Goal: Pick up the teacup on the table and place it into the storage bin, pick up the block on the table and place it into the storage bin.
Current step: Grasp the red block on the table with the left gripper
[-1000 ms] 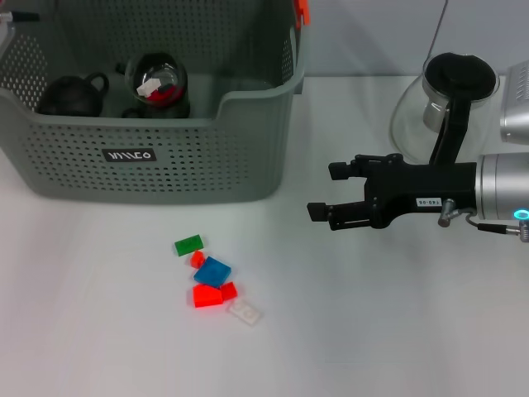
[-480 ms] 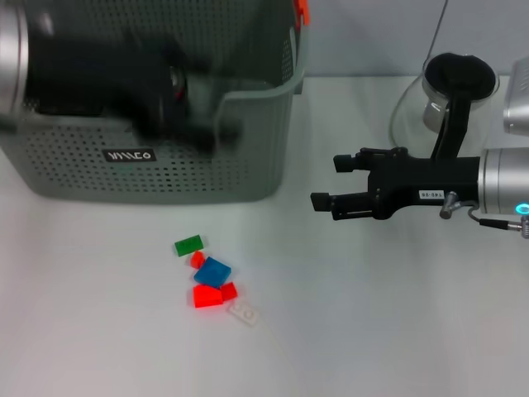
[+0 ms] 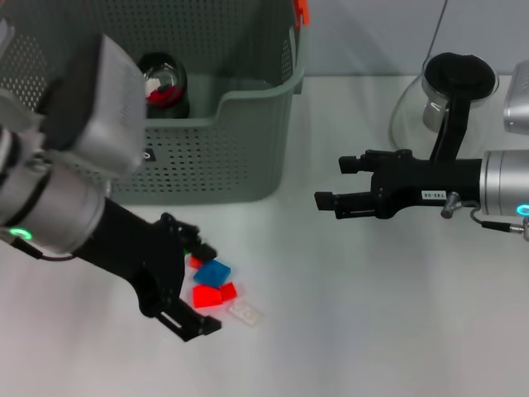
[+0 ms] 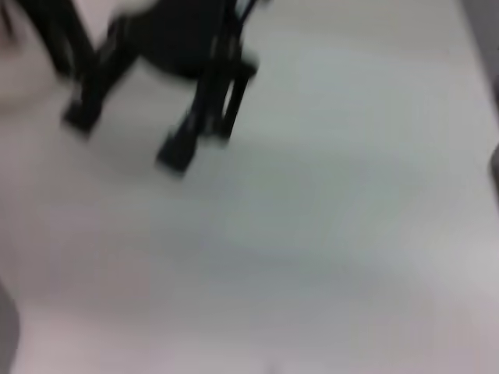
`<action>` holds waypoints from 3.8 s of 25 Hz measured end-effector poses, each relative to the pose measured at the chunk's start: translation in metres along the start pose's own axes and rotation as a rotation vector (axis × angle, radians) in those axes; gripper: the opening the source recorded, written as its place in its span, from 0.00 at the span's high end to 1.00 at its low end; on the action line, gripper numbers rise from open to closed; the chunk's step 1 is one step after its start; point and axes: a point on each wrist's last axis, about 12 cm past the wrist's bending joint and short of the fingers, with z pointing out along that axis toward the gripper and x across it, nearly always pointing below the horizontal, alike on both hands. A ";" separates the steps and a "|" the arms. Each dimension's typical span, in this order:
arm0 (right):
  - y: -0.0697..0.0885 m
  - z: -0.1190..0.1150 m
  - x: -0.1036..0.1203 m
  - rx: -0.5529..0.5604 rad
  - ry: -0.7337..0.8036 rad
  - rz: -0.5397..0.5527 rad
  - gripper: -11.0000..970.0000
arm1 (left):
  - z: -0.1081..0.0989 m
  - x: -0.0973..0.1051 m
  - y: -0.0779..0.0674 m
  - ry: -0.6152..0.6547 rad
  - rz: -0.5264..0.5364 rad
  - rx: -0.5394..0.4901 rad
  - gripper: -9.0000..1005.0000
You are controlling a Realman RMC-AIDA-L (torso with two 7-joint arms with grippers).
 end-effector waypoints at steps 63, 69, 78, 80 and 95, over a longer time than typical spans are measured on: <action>0.000 0.007 -0.008 0.009 -0.014 -0.020 0.06 | 0.083 -0.020 0.028 0.462 -0.154 -0.053 0.13; 0.000 0.007 -0.008 0.008 -0.014 -0.019 0.06 | 0.087 -0.023 0.027 0.437 -0.143 -0.040 0.14; 0.000 0.007 -0.007 0.003 -0.013 -0.020 0.06 | 0.090 -0.028 0.024 0.436 -0.118 -0.030 0.16; 0.001 0.006 -0.007 0.003 -0.013 -0.019 0.06 | 0.090 -0.029 0.023 0.434 -0.112 -0.029 0.16; 0.000 0.006 -0.007 0.003 -0.014 -0.022 0.06 | 0.094 -0.035 0.022 0.430 0.028 0.001 0.20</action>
